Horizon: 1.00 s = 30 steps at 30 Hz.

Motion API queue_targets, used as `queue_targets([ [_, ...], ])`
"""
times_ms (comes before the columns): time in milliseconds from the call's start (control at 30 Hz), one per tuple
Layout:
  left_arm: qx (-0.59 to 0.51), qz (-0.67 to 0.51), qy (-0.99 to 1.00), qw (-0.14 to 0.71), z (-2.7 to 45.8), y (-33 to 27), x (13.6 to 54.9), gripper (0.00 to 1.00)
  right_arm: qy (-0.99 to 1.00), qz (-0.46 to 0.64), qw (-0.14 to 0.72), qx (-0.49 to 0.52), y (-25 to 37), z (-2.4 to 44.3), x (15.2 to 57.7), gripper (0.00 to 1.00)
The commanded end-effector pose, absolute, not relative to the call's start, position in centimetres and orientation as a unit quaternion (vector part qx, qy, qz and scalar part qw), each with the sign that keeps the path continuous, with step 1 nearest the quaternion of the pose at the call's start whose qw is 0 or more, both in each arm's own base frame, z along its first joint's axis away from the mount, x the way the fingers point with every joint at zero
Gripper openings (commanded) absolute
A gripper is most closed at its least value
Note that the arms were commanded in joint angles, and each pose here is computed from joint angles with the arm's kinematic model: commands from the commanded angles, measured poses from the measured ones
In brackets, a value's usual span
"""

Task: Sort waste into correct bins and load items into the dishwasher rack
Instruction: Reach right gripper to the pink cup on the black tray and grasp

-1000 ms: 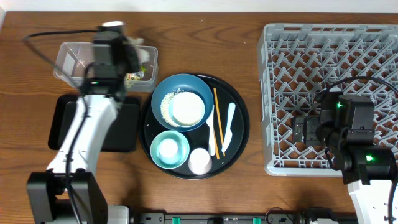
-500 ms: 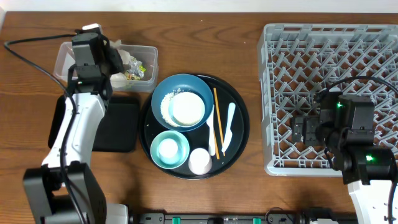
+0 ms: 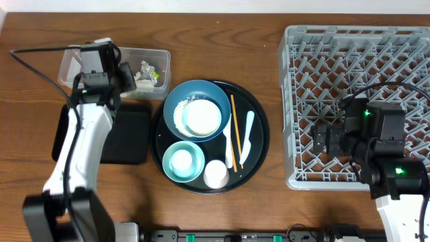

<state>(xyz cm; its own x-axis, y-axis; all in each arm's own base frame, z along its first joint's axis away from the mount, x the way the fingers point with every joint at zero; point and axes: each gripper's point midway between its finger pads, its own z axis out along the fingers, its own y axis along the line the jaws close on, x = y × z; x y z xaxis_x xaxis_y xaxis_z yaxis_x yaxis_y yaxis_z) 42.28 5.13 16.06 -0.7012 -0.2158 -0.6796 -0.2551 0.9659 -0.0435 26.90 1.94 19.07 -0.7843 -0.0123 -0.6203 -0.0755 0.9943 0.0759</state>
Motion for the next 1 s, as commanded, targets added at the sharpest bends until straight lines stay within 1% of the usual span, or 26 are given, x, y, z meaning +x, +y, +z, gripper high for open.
queue_targets([
  [0,-0.12,0.026,0.925,0.361,18.5,4.3,39.8,0.52,0.933,0.093,0.346,-0.033,3.4,20.4,27.4,0.99],
  [67,-0.121,0.027,0.938,0.323,18.3,4.0,36.9,0.53,0.927,0.112,0.356,-0.041,4.1,21.0,27.7,0.99],
  [167,-0.155,0.021,0.95,0.27,17.6,3.8,33.3,0.58,0.919,0.133,0.367,-0.055,5.0,22.2,27.9,0.99],
  [233,-0.185,0.018,0.956,0.228,17.0,3.6,30.9,0.65,0.913,0.154,0.371,-0.079,6.2,23.0,27.8,0.99],
  [267,-0.203,0.016,0.957,0.207,16.7,3.5,29.8,0.67,0.91,0.165,0.369,-0.09,6.9,23.3,27.7,0.99],
  [400,-0.227,0.022,0.962,0.148,15.5,3.4,27.0,0.75,0.908,0.192,0.346,-0.137,9.9,23.5,27.2,0.99],
  [467,-0.227,0.024,0.964,0.135,15.2,3.3,26.5,0.81,0.908,0.203,0.324,-0.171,12.0,23.0,26.5,0.99],
  [533,-0.227,0.025,0.965,0.129,15.1,3.3,26.2,0.85,0.908,0.216,0.295,-0.203,14.3,22.4,25.7,0.99],
  [633,-0.227,0.025,0.965,0.127,15.0,3.3,26.1,0.93,0.908,0.228,0.249,-0.247,17.6,20.8,24.4,0.99],
  [800,-0.227,0.025,0.965,0.127,15.0,3.3,26.1,0.95,0.911,0.208,0.174,-0.311,21.9,17.1,21.6,0.99],
  [967,-0.227,0.025,0.965,0.127,15.0,3.3,26.1,0.95,0.898,0.172,0.149,-0.376,25.5,14.2,19.7,0.99],
])
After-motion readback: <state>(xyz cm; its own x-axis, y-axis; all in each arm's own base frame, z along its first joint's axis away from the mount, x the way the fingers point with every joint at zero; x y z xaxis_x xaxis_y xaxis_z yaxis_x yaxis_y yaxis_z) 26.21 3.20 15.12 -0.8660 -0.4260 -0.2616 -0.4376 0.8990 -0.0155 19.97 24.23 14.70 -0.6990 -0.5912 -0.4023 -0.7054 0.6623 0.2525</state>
